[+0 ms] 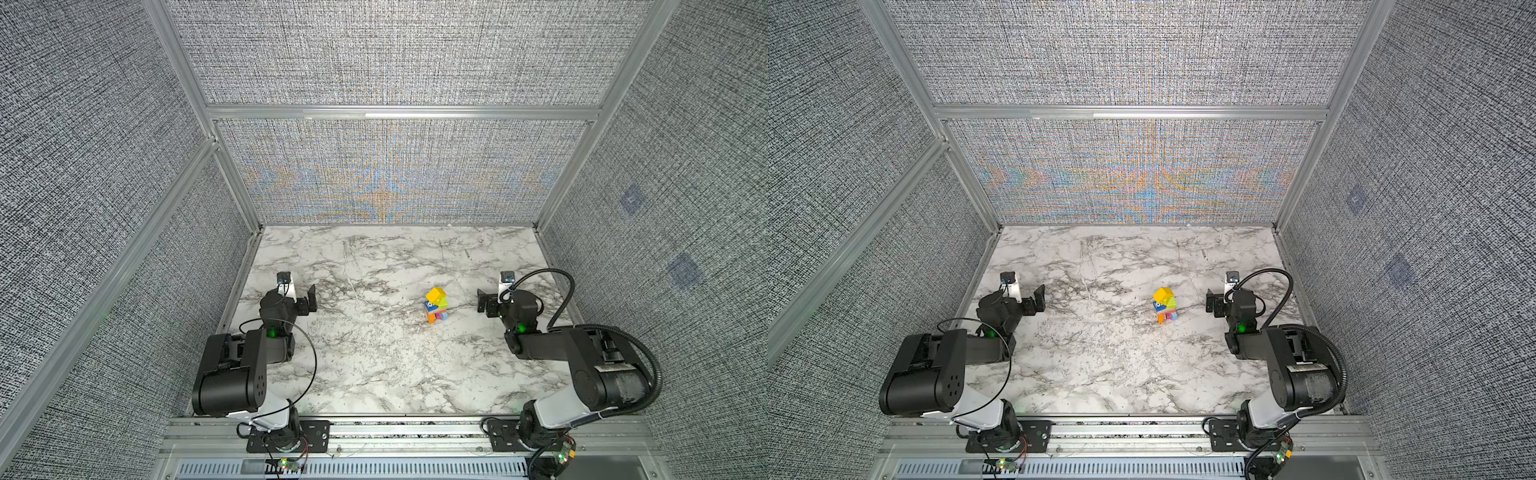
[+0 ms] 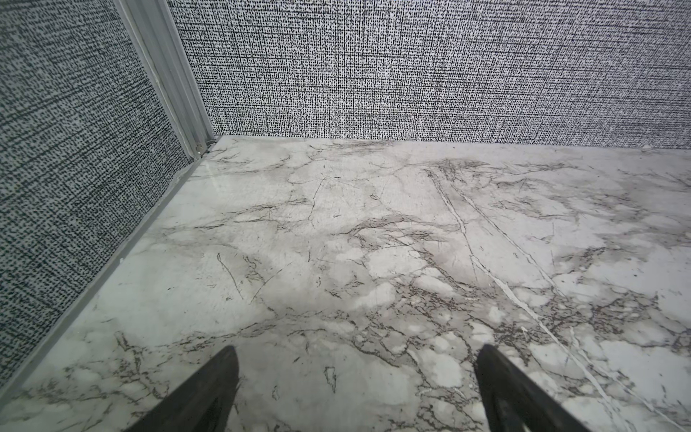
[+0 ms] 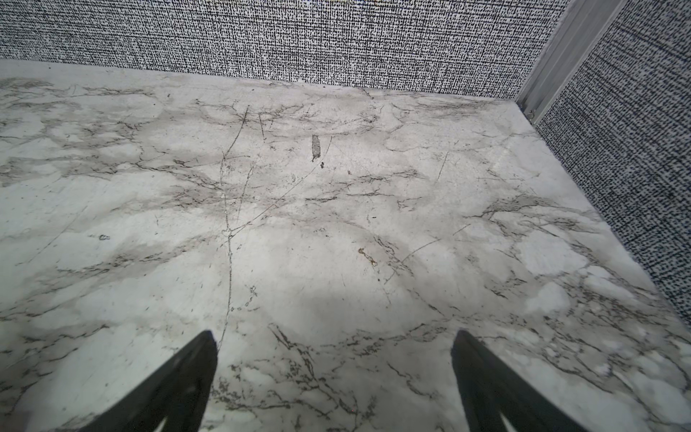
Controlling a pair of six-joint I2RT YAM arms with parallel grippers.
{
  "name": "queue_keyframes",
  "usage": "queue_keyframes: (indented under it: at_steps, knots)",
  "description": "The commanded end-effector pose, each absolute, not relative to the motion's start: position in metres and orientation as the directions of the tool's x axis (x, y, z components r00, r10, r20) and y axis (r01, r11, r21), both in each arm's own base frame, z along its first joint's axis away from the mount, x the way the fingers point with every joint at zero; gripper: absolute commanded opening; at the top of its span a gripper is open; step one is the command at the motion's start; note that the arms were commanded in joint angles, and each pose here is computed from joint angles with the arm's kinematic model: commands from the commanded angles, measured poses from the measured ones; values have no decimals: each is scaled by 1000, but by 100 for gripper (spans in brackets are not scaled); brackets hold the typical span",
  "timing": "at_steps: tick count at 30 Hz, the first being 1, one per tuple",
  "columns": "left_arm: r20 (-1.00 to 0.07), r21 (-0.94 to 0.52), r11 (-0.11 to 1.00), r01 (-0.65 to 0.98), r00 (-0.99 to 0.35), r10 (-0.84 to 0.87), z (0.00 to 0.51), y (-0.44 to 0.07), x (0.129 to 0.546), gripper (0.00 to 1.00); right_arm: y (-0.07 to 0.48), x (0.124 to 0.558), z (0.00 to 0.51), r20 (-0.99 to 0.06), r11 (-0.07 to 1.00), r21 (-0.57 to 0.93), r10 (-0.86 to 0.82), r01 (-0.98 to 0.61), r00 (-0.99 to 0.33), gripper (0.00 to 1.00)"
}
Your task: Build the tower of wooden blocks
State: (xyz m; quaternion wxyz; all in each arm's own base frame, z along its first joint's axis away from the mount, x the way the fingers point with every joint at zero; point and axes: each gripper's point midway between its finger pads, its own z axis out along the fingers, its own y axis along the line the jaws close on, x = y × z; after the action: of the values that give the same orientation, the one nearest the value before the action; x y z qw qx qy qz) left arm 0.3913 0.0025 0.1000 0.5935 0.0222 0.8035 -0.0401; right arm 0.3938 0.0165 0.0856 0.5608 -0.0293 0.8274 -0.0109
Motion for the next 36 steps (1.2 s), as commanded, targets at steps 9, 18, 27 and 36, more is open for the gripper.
queue_keyframes:
  at_steps: [9,18,27,36]
  knots:
    - [-958,-30,996,89,-288,-4,102,2,392,99,16,395,90,-934,998,-60,-68,-33,-351,99]
    - [-958,-29,996,87,-287,-3,103,2,392,99,17,395,90,-934,998,-61,-70,-35,-350,99]
    - [-958,-28,996,89,-287,-2,102,1,392,99,17,395,90,-934,997,-63,-72,-36,-350,99]
    - [-956,-36,995,91,-292,-8,101,1,392,99,17,396,89,-932,998,-47,-60,-45,-358,99]
